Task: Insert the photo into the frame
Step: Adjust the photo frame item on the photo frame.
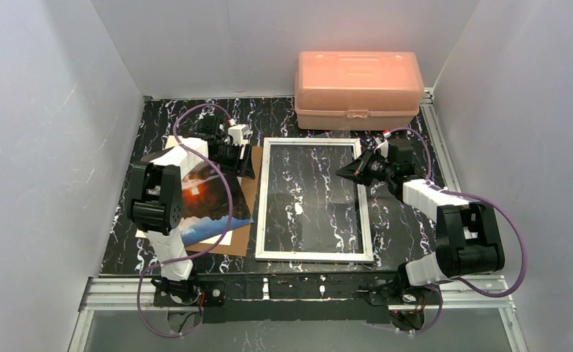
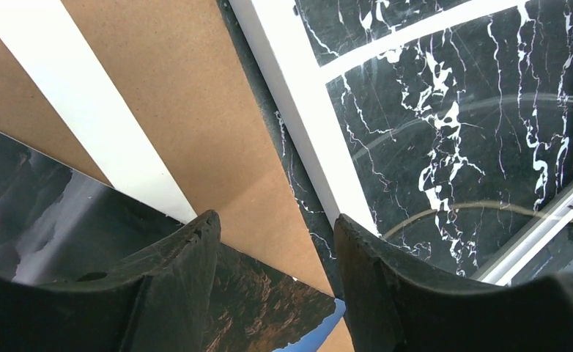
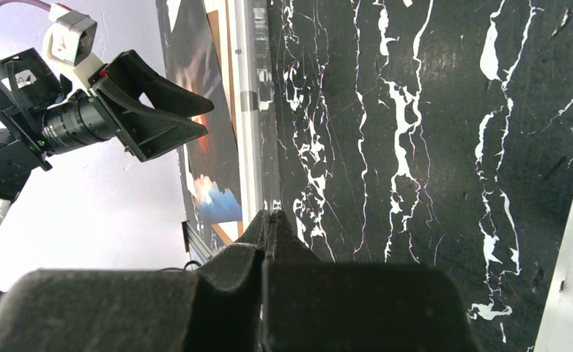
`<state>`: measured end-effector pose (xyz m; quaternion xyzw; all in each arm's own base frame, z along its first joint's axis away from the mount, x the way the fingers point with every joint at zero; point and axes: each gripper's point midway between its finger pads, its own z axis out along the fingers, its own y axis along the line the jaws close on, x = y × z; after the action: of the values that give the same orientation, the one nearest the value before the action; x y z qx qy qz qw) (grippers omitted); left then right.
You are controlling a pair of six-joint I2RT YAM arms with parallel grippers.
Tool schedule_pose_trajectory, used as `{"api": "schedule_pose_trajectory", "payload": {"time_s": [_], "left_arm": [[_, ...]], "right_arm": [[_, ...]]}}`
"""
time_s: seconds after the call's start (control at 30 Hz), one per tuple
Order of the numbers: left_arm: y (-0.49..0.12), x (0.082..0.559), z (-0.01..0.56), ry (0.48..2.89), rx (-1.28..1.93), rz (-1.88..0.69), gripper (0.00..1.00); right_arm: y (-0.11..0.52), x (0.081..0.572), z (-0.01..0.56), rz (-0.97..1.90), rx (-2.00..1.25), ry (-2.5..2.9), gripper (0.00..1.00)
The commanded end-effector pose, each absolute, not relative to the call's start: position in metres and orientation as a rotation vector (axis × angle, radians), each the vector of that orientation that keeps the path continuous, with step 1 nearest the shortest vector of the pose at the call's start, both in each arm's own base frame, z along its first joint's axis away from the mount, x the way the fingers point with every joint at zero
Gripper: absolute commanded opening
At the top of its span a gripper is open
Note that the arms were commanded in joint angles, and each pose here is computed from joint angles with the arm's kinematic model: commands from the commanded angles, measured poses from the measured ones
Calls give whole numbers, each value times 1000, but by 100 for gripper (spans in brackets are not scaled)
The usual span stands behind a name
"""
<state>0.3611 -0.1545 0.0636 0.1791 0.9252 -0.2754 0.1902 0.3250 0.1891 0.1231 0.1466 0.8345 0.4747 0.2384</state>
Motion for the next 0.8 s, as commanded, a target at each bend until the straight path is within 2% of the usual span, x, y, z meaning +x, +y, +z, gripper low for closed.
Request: {"api": "schedule_pose_trajectory", "payload": {"time_s": [0.0, 0.77], "left_arm": [[-162, 364, 67, 2592, 516, -814, 55], [-181, 365, 53, 2613, 570, -836, 48]], "right_arm": [[186, 333, 137, 1272, 331, 2199, 1], [180, 347, 134, 1287, 244, 2241, 1]]}}
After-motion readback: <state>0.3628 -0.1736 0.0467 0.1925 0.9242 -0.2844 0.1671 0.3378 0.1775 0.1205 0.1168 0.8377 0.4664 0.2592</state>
